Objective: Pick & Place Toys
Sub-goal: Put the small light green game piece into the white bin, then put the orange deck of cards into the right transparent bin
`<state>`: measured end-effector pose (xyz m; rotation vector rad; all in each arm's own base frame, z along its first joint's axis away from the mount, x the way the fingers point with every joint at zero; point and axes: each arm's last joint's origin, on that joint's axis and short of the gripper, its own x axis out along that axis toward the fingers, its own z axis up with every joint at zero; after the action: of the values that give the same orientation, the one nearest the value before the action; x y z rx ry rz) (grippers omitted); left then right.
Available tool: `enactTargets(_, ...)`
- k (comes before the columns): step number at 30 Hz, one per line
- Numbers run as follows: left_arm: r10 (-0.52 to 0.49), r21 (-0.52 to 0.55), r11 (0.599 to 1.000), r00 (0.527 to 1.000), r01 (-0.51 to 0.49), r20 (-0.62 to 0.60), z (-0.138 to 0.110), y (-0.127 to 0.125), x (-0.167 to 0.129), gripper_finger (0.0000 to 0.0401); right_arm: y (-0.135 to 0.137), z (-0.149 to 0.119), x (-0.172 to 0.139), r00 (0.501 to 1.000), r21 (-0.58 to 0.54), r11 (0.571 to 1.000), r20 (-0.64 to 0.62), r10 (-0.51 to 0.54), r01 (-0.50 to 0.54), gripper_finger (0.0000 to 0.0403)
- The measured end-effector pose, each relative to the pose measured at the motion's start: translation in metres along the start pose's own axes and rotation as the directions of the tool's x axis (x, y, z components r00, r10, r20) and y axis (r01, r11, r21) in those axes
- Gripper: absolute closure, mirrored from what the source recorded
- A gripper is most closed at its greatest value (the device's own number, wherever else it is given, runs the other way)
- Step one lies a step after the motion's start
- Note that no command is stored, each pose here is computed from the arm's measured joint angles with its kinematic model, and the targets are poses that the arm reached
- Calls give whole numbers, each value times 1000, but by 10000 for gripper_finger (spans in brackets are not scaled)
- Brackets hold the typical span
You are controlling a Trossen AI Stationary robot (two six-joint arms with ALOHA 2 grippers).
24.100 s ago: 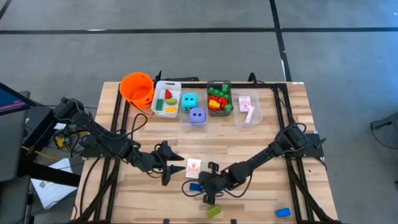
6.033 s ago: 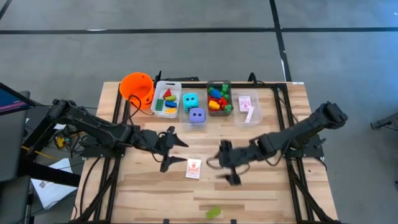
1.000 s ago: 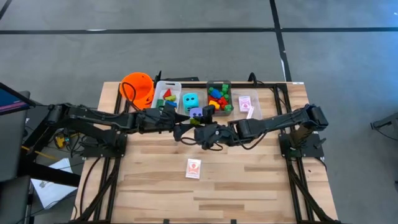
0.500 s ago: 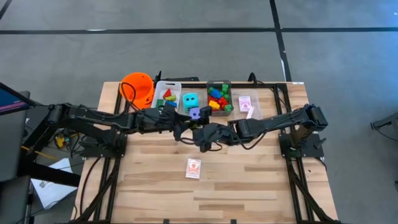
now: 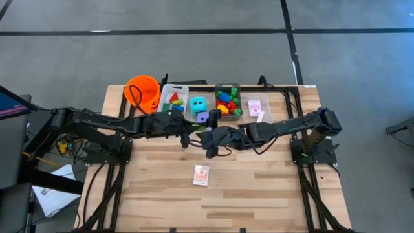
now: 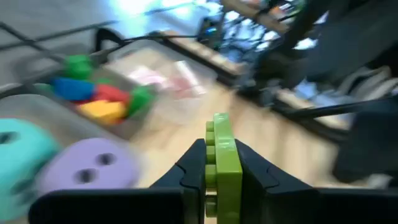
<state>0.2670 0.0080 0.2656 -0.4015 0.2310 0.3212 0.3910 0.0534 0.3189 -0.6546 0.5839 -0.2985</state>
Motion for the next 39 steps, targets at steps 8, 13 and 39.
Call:
enactTargets(8,395,200,906,914,-372,-89,-17,25,-5,364,0,6,-1,998,54,998,51,-20,17,162)
enactTargets(13,610,248,767,792,-592,4,-16,38,-9,364,0,6,-1,998,84,996,54,-21,16,166)
enactTargets(39,830,302,521,556,-798,36,-5,84,-14,270,-10,-6,8,1000,273,962,-19,-21,25,196)
